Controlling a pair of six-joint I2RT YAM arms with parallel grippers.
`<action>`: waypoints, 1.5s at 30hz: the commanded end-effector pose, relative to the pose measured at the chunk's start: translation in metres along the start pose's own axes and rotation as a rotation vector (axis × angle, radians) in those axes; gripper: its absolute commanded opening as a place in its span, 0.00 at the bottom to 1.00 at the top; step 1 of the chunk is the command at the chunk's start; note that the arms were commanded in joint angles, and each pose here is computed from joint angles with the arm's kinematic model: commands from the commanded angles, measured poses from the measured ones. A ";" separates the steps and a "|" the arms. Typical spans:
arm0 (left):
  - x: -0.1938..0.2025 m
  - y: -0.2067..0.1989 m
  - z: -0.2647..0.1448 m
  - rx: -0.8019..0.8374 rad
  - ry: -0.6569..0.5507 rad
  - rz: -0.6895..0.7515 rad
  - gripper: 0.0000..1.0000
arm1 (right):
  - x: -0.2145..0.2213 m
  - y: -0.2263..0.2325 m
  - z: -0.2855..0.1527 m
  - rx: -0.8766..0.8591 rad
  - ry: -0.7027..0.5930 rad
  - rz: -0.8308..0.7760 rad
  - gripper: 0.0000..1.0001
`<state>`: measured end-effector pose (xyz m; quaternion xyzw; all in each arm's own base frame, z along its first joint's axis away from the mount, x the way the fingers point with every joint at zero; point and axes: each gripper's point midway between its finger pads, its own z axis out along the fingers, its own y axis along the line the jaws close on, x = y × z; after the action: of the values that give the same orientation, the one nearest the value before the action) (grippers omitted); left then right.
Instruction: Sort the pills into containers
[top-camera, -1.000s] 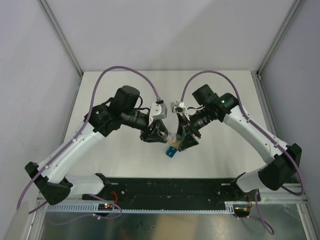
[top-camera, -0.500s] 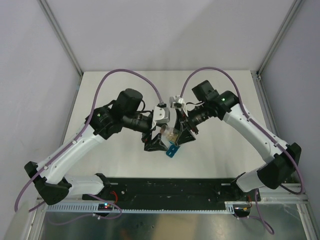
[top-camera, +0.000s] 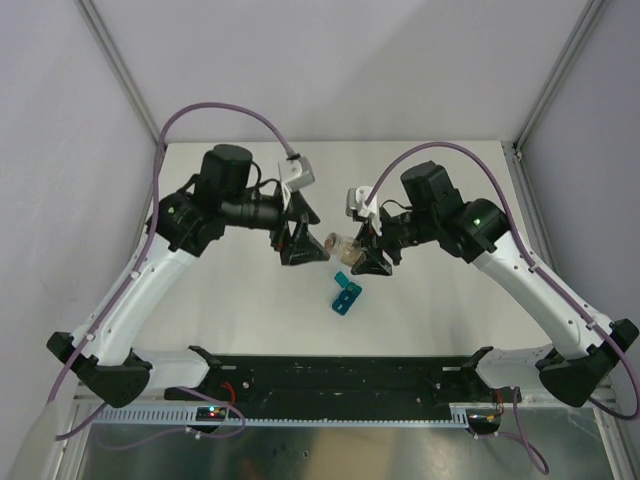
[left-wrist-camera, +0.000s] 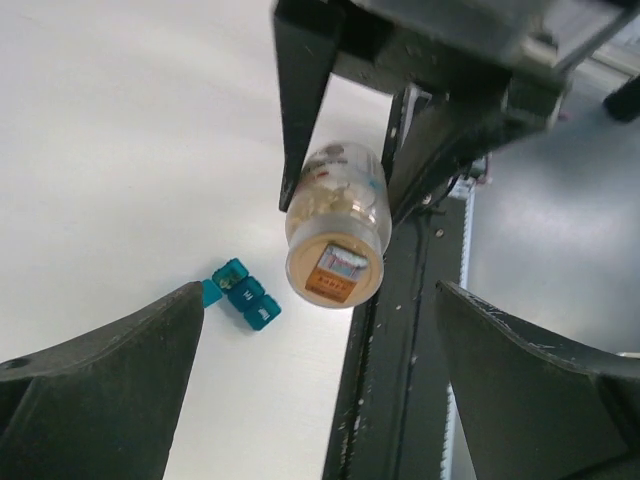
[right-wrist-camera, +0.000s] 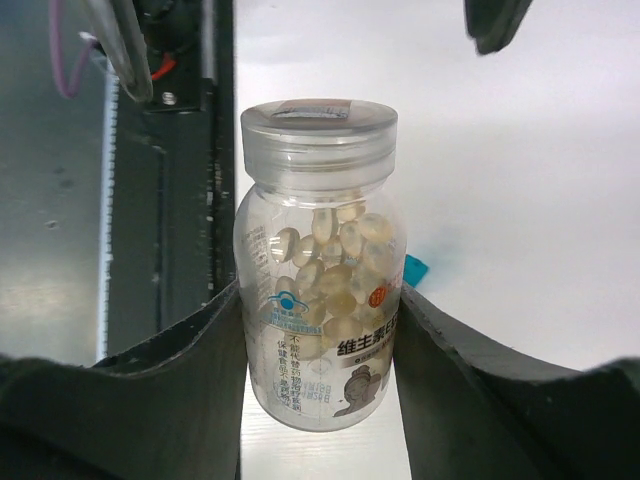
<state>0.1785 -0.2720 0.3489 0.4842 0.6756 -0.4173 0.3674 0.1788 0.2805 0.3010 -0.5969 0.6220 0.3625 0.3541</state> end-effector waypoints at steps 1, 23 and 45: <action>-0.027 -0.004 -0.005 0.059 -0.055 -0.163 0.98 | -0.012 -0.030 -0.007 0.211 0.008 -0.072 0.00; -0.021 0.016 0.018 0.094 -0.006 -0.251 0.42 | -0.009 -0.035 0.002 0.233 0.034 -0.065 0.00; 0.039 -0.066 0.030 0.311 0.048 0.300 0.17 | -0.019 0.016 -0.010 -0.293 -0.128 0.128 0.00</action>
<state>0.1519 -0.2964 0.3236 0.5832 0.5913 -0.4249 0.3601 0.1552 0.2727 0.2877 -0.5687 0.6346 0.4649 0.2402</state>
